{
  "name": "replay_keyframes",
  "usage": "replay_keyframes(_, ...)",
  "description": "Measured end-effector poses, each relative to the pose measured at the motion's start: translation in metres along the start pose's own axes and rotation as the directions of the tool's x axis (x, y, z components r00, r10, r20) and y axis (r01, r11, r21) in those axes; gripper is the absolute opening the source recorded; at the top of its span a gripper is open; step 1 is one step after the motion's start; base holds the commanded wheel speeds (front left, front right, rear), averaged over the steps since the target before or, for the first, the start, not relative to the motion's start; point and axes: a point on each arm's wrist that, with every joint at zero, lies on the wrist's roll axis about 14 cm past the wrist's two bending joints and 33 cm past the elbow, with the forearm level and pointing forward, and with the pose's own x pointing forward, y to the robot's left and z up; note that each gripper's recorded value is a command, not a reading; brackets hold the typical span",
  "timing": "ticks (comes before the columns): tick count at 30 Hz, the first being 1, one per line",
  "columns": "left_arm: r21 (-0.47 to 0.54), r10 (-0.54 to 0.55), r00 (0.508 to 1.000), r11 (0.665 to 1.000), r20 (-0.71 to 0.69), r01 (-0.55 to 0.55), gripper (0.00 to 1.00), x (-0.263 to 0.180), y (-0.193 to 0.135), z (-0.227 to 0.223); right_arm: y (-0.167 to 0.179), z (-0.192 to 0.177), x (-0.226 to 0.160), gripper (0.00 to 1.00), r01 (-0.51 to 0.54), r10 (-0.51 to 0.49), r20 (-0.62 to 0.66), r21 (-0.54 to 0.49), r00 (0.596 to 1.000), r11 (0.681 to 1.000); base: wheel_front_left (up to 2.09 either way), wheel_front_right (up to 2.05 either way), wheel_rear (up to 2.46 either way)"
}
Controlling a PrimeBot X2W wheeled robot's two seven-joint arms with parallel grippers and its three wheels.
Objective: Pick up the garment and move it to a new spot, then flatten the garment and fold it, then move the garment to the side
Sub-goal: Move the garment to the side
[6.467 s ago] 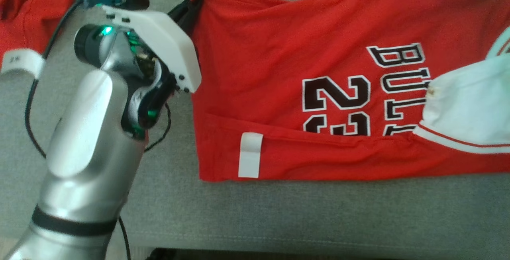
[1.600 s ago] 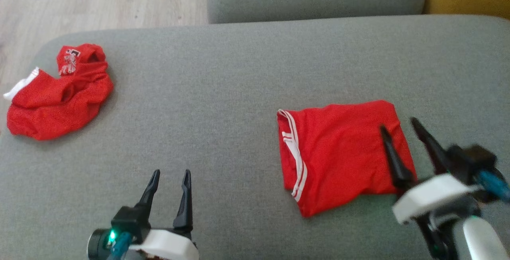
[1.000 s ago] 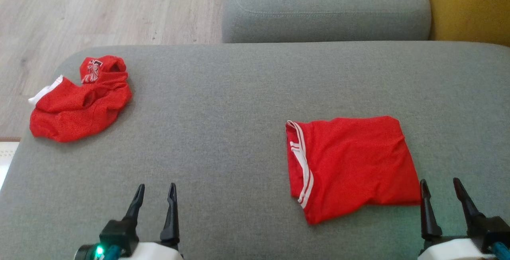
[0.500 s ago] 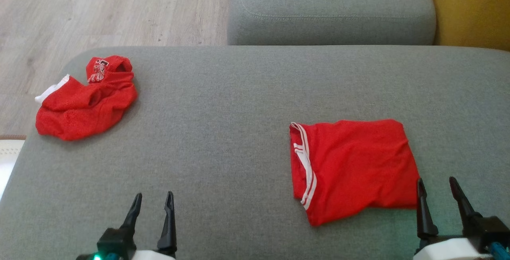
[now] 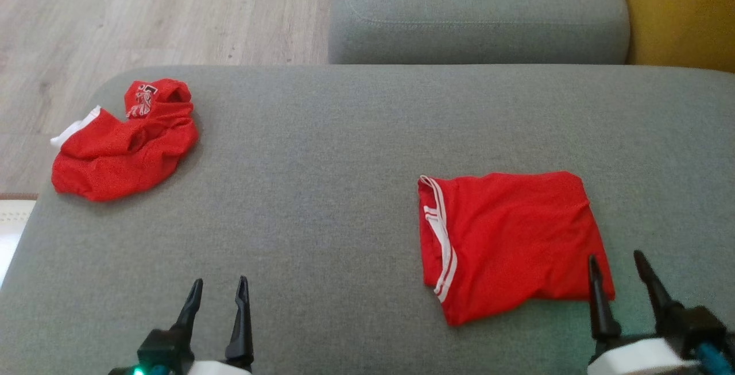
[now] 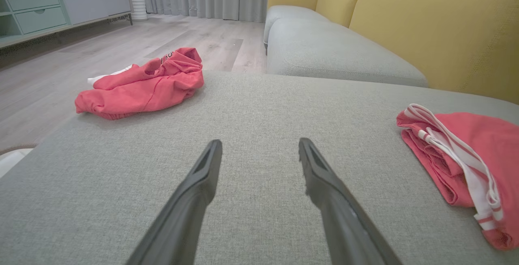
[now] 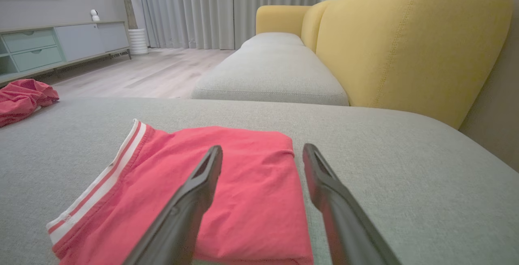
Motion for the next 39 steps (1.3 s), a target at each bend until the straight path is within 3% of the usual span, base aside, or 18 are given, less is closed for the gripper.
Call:
replay_keyframes(3, 0.000, -0.003, 1.000, 1.000, -0.010, 0.003, 1.00, 0.001, -0.001, -0.003, -0.005, 0.003, 0.011, 1.00, -0.017, 0.017, -0.021, 0.006, 1.000, 1.000, 0.00, 0.00, 0.00)
replay_keyframes(8, -0.001, -0.020, 0.999, 1.000, -0.039, 0.020, 1.00, 0.003, -0.007, -0.010, -0.009, 0.000, 0.045, 1.00, -0.043, 0.065, -0.218, 0.107, 0.974, 0.993, 0.00, 0.00, 0.00)
replay_keyframes(14, -0.009, -0.015, 0.998, 1.000, -0.057, 0.015, 1.00, 0.012, -0.007, -0.014, -0.028, -0.043, 0.060, 1.00, -0.025, 0.087, -0.505, 0.129, 0.859, 0.991, 0.00, 0.00, 0.00)
replay_keyframes(22, -0.004, 0.029, 0.997, 1.000, -0.067, -0.030, 1.00, 0.014, 0.004, -0.015, -0.026, -0.083, 0.067, 1.00, -0.002, 0.105, -0.667, 0.153, 0.737, 0.988, 0.00, 0.00, 0.00)
replay_keyframes(23, -0.003, 0.033, 0.997, 0.999, -0.072, -0.033, 1.00, 0.014, 0.005, -0.017, -0.022, -0.086, 0.068, 0.14, 0.001, 0.120, -0.680, 0.175, 0.723, 0.985, 0.00, 0.00, 0.00)
replay_keyframes(24, -0.002, 0.035, 0.996, 0.999, -0.077, -0.035, 1.00, 0.015, 0.005, -0.018, -0.016, -0.089, 0.069, 0.00, 0.007, 0.142, -0.686, 0.210, 0.714, 0.978, 0.00, 0.00, 0.00)
replay_keyframes(26, -0.002, 0.033, 0.996, 0.999, -0.085, -0.033, 1.00, 0.016, 0.004, -0.020, -0.010, -0.087, 0.075, 0.00, 0.019, 0.172, -0.673, 0.266, 0.719, 0.964, 0.00, 0.00, 0.00)
replay_keyframes(31, -0.001, 0.002, 0.996, 1.000, -0.089, -0.002, 1.00, 0.027, -0.005, -0.021, -0.026, -0.065, 0.099, 0.00, 0.042, 0.121, -0.581, 0.258, 0.805, 0.965, 0.00, 0.00, 0.00)
replay_keyframes(36, 0.000, -0.080, 0.995, 0.997, -0.062, 0.080, 1.00, 0.056, -0.028, -0.014, -0.096, -0.028, 0.127, 0.00, 0.137, -0.064, -0.471, 0.124, 0.880, 0.983, 0.00, 0.00, 0.00)
replay_keyframes(39, 0.009, -0.130, 0.990, 0.991, -0.053, 0.131, 1.00, 0.075, -0.042, -0.014, -0.150, -0.009, 0.138, 0.00, 0.243, -0.201, -0.414, 0.052, 0.888, 0.969, 0.00, 0.00, 0.00)
